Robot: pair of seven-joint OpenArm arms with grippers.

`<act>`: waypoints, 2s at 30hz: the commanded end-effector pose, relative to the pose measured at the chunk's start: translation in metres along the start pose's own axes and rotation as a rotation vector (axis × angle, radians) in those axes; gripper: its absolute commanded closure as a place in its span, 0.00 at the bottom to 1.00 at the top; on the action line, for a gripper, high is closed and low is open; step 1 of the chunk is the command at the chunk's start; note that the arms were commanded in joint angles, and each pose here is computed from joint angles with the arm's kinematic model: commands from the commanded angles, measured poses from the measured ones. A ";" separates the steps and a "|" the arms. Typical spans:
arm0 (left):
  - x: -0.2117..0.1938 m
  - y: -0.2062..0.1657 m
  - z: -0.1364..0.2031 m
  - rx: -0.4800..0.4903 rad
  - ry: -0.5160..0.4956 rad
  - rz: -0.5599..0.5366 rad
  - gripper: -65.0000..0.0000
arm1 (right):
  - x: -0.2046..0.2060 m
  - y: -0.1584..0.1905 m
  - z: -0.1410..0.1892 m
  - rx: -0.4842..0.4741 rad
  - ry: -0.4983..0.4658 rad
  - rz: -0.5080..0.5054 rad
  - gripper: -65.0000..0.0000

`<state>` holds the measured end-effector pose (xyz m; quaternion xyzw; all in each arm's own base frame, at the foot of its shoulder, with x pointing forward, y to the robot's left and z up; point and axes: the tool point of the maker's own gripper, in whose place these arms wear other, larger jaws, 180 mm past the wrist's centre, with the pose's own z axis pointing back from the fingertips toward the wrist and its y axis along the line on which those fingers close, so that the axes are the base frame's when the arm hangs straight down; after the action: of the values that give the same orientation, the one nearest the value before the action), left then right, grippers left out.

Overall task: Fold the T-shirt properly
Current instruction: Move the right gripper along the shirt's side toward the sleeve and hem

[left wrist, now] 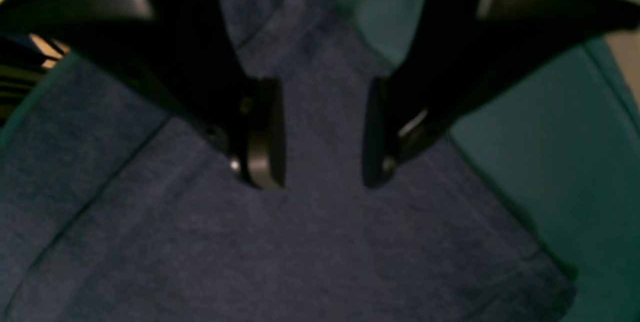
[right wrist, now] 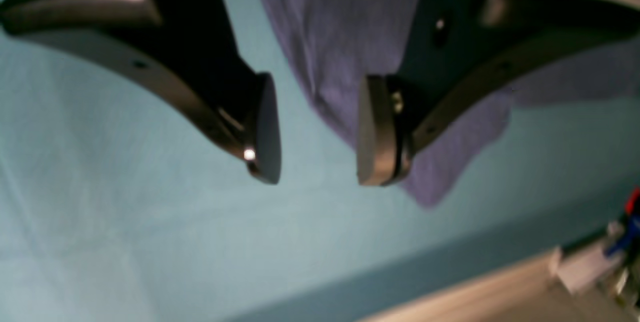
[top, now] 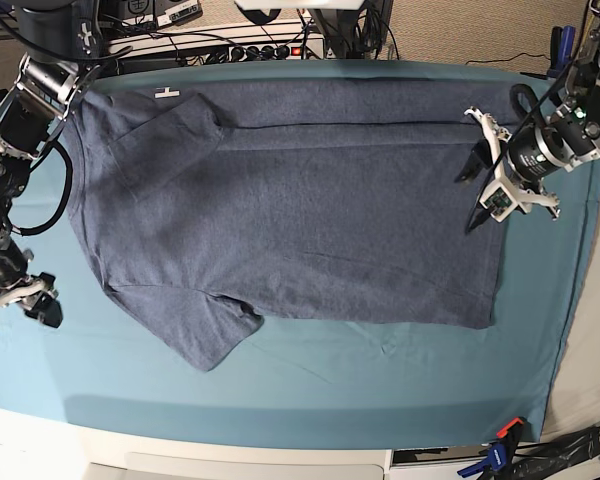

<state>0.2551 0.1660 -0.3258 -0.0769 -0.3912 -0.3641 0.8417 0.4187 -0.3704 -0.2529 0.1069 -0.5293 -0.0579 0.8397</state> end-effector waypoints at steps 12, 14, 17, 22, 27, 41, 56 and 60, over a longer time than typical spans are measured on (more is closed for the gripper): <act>0.010 0.007 0.004 0.016 -0.031 -0.013 0.59 | 0.062 0.053 -0.026 0.082 -0.005 0.262 0.60; 0.009 0.008 0.004 0.017 -0.029 -0.011 0.59 | 0.068 0.061 -0.034 0.075 -0.004 0.311 0.60; 0.005 0.009 0.003 0.019 -0.018 -0.005 0.59 | 0.074 0.058 -0.048 0.047 -0.011 0.313 0.60; -0.002 0.012 0.001 0.023 -0.003 0.006 0.59 | 0.073 0.033 -0.069 0.031 -0.009 0.135 0.67; -0.002 0.012 0.001 0.023 -0.004 0.007 0.59 | 0.062 0.019 -0.082 0.042 0.012 -0.038 0.67; 0.000 0.010 0.001 0.007 -0.010 -0.001 0.59 | -0.024 -0.015 -0.083 -0.091 0.247 -0.023 0.67; 0.000 0.010 0.001 0.007 -0.010 -0.002 0.59 | -0.061 -0.032 -0.078 -0.181 0.326 0.022 0.67; 0.000 0.010 0.001 0.007 -0.009 -0.001 0.59 | -0.067 -0.017 -0.084 -0.128 0.334 0.034 0.67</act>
<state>0.2540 0.1728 -0.3354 -0.0776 -0.3793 -0.3597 0.8489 0.4475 -0.3547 -0.3785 0.0546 -0.3409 -0.0574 0.9368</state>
